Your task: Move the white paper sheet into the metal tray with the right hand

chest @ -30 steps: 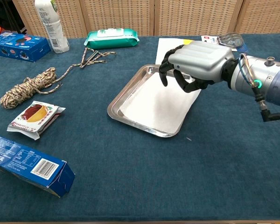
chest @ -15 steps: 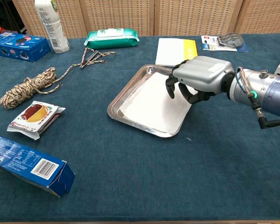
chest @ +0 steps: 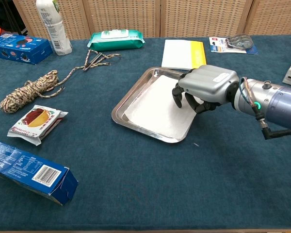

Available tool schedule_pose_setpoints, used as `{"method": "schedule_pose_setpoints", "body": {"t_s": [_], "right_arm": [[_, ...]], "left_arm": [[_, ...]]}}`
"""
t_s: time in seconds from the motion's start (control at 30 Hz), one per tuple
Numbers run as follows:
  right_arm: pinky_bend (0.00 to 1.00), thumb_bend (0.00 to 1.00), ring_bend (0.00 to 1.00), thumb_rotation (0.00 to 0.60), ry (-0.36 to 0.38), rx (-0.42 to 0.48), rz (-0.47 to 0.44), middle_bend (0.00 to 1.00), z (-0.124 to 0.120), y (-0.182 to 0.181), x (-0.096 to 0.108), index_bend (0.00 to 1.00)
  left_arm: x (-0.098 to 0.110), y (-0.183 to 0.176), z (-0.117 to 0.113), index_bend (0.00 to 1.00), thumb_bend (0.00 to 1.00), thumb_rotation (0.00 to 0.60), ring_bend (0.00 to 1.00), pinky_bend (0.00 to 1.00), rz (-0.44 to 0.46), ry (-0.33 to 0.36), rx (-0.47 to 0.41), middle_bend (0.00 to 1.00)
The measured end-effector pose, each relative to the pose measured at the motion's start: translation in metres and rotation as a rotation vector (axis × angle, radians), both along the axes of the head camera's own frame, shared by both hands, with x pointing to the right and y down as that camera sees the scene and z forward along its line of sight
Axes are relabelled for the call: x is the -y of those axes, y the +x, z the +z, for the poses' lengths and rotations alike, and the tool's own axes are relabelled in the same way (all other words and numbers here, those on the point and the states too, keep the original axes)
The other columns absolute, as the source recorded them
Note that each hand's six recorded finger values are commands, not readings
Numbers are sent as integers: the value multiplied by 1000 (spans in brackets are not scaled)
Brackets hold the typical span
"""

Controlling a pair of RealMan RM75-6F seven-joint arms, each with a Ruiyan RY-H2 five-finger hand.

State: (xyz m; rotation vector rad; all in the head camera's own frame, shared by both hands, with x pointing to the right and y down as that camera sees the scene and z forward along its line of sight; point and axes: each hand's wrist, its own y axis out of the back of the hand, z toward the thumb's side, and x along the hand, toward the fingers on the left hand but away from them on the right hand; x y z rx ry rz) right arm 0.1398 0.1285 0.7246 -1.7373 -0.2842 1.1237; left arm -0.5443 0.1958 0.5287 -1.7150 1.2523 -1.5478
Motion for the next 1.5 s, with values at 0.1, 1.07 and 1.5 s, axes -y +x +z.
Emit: {"method": "schedule_pose_setpoints", "body": {"t_s": [0.1,1.07,1.5], "right_arm": [[162,956,180,600,3,-8,3,334,3,0,0,414],[162,981,180,600,45,-3,45,339,15,-16,3,424],[162,979,181,600,76,-4,47,340,17,-25,7,424]], "left_arm": [[0,-1,-1,0,0,600,0,0,-2,2,-2,0],[0,-3,-4,0,0,600,0,0,-7,12,-15,0],[0,-5,-6,0,0,600,0,0,-10,15,-18,0]]}}
